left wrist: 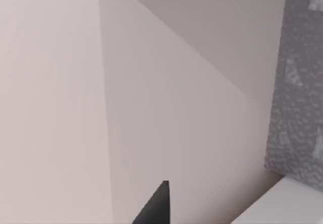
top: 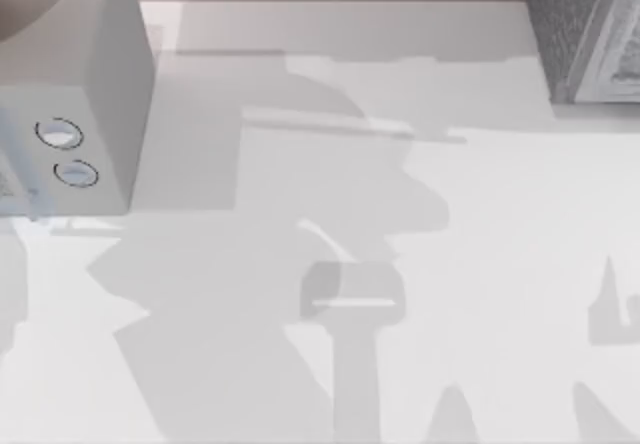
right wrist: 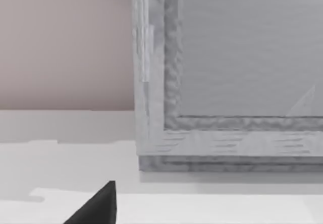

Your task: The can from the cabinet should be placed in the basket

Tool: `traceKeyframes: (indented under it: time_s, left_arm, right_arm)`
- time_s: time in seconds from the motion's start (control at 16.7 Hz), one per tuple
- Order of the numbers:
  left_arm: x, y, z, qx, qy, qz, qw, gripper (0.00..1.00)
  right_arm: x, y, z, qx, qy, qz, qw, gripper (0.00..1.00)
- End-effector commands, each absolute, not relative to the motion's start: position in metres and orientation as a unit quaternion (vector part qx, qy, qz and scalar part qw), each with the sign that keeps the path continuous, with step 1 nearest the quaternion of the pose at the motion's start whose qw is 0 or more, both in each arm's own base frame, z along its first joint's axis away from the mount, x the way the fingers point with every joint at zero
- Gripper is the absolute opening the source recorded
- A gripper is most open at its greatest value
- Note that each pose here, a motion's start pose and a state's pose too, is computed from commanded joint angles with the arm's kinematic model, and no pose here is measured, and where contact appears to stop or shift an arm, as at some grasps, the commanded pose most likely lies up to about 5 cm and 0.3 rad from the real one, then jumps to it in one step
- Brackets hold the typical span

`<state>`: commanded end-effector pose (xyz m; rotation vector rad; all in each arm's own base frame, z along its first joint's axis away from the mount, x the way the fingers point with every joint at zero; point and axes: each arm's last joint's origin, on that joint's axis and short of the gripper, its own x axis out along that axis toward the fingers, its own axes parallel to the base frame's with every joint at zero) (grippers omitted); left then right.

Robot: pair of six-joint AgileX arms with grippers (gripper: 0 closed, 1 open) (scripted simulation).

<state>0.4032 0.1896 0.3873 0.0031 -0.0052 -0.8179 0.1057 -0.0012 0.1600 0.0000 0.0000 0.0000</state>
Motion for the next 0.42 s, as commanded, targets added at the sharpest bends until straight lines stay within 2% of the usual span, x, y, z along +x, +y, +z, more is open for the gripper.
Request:
traceKeyframes:
  time_s: [0.06,0.12,0.42]
  left_arm:
    - [0.4032,0.1896,0.3873,0.001,-0.003,-0.398,0.918,0.98]
    - [0.4032,0.1896,0.3873,0.001,-0.003,-0.398,0.918,1.0]
    - [0.4032,0.1896,0.3873,0.001,-0.003,-0.398,0.918,1.0]
  right_arm:
    - [0.1057,-0.0012,0.16,0.0,0.0,0.0,1.0,1.0]
    - [0.1057,-0.0012,0.16,0.0,0.0,0.0,1.0,1.0]
    - [0.1057,-0.0012,0.16,0.0,0.0,0.0,1.0,1.0]
